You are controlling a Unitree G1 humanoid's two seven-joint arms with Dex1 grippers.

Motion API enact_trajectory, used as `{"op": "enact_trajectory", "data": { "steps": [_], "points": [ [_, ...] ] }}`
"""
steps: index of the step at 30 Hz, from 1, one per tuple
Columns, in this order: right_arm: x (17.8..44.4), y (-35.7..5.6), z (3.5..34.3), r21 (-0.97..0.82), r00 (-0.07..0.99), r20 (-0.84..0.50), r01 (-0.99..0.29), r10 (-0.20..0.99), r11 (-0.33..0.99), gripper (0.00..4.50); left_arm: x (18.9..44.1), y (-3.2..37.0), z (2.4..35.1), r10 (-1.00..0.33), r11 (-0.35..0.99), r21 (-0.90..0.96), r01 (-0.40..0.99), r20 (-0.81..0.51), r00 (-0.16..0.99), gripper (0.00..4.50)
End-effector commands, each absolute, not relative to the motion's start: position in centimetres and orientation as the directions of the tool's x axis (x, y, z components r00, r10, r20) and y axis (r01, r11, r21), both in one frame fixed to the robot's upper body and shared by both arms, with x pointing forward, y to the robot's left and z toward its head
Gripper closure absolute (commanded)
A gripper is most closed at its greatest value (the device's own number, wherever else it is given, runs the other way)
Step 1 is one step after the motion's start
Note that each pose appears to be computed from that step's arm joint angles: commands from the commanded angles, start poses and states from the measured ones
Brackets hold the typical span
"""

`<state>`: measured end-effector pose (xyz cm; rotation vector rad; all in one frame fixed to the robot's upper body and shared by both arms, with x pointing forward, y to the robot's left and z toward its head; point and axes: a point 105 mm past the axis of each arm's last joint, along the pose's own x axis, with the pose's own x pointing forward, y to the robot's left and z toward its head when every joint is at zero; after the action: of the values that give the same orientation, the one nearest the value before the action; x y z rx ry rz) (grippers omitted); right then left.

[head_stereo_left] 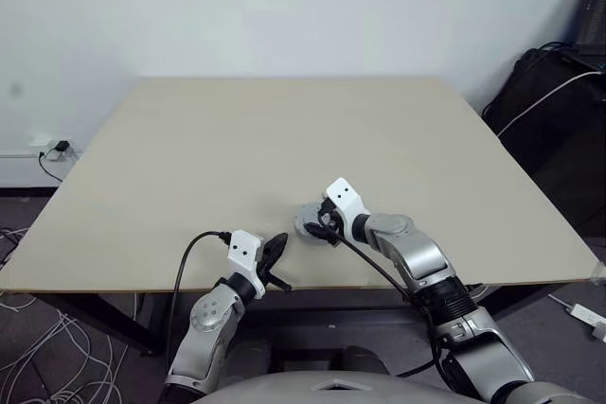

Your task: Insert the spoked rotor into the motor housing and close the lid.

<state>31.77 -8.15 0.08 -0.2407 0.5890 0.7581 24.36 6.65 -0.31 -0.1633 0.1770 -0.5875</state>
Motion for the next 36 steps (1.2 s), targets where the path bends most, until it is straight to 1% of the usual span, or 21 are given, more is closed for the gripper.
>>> {"op": "enact_trajectory", "data": {
  "steps": [1,4,7,16,20,23,25,32,36],
  "points": [
    [31.3,-11.4,-2.7,-0.13,0.612,-0.654,-0.671,0.445,0.73,1.22,24.9,6.3,1.3,-0.569,0.814,-0.185,0.551,-0.061,0.82,4.5],
    [31.6,-11.3,-2.4,-0.18,0.638,-0.619,-0.682,0.457,0.709,1.22,25.0,6.3,1.3,-0.568,0.814,-0.185,0.55,-0.06,0.821,4.5],
    [32.0,-11.7,-2.4,-0.232,0.667,-0.61,-0.667,0.428,0.708,1.22,25.0,6.3,1.3,-0.568,0.815,-0.184,0.55,-0.059,0.821,4.5],
    [31.4,-12.7,-3.4,-0.176,0.615,-0.69,-0.655,0.382,0.735,1.22,24.9,6.3,1.2,-0.565,0.816,-0.184,0.548,-0.061,0.822,4.5],
    [30.7,-12.8,-3.7,-0.08,0.582,-0.719,-0.612,0.38,0.787,1.22,24.9,6.4,1.1,-0.565,0.817,-0.185,0.546,-0.063,0.823,4.5],
    [30.2,-13.3,-4.2,-0.056,0.567,-0.747,-0.574,0.347,0.817,1.22,24.8,6.4,1.0,-0.566,0.816,-0.184,0.548,-0.065,0.822,4.5],
    [30.1,-13.5,-4.3,-0.051,0.562,-0.759,-0.556,0.329,0.83,1.22,24.8,6.4,1.0,-0.567,0.816,-0.184,0.548,-0.065,0.821,4.5],
    [30.0,-13.6,-4.4,-0.041,0.552,-0.768,-0.548,0.324,0.836,1.22,24.9,6.4,1.2,-0.57,0.814,-0.179,0.552,-0.064,0.819,4.5],
    [30.1,-13.6,-4.2,-0.088,0.562,-0.763,-0.579,0.319,0.81,1.22,25.2,6.6,1.4,-0.555,0.824,-0.18,0.538,-0.059,0.83,4.5]
  ]
}}
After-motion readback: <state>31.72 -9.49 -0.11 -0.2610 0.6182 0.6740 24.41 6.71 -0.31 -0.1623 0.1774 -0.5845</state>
